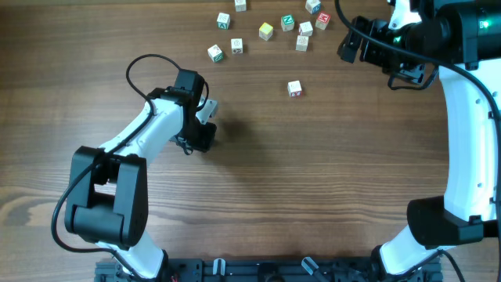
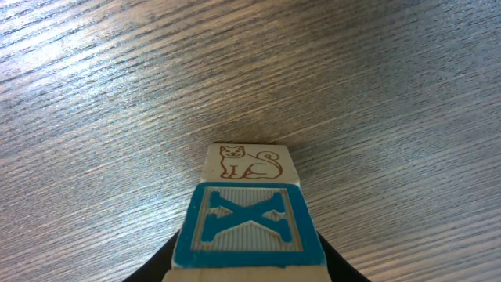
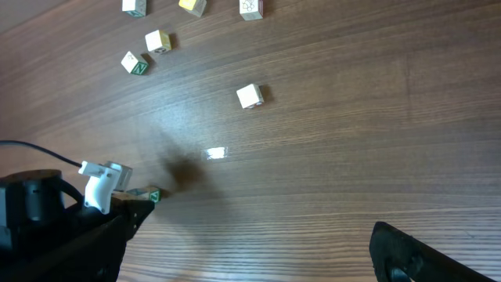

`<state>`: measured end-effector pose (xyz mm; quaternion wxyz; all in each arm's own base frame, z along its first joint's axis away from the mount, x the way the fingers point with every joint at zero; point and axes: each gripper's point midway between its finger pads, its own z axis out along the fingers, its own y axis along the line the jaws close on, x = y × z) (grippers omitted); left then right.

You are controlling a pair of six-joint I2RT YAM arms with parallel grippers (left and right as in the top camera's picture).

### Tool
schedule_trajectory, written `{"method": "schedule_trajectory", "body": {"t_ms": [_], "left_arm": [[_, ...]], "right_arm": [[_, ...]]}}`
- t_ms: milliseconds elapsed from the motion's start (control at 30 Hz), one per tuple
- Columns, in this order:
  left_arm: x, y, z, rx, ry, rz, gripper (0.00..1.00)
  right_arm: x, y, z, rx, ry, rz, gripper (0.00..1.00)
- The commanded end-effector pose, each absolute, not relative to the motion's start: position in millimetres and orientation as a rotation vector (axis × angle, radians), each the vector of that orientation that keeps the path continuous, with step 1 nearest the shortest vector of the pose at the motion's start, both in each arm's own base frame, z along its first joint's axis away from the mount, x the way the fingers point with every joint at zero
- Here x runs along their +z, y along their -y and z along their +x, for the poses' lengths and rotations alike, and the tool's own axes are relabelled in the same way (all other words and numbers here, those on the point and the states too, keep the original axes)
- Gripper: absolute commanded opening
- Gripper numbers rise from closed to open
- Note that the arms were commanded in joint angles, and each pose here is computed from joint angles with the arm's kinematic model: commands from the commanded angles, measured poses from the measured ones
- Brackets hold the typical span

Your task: Form a tower

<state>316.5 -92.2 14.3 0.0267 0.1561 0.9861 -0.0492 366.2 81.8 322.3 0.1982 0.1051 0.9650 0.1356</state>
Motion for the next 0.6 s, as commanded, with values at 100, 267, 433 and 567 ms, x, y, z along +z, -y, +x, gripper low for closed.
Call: {"method": "schedule_trajectory", "body": {"t_ms": [100, 267, 433, 567], "left_arm": [[10.9, 88.6, 313.2, -0.142, -3.065, 0.47, 0.39], [10.9, 88.7, 313.2, -0.143, -3.065, 0.47, 0.56], [10.9, 88.6, 313.2, -0.142, -3.065, 0.47, 0.72], [11.4, 88.7, 314.0, -0.142, -3.062, 0.47, 0.98]], "right_arm": [[322.8, -84.8, 365.4, 0.397, -2.702, 0.274, 1.0], [322.8, -84.7, 365.5, 0.397, -2.702, 0.274, 1.0], [322.8, -84.8, 365.4, 0.397, -2.702, 0.274, 1.0], [322.8, -84.7, 365.5, 0.397, -2.702, 0.274, 1.0]]}}
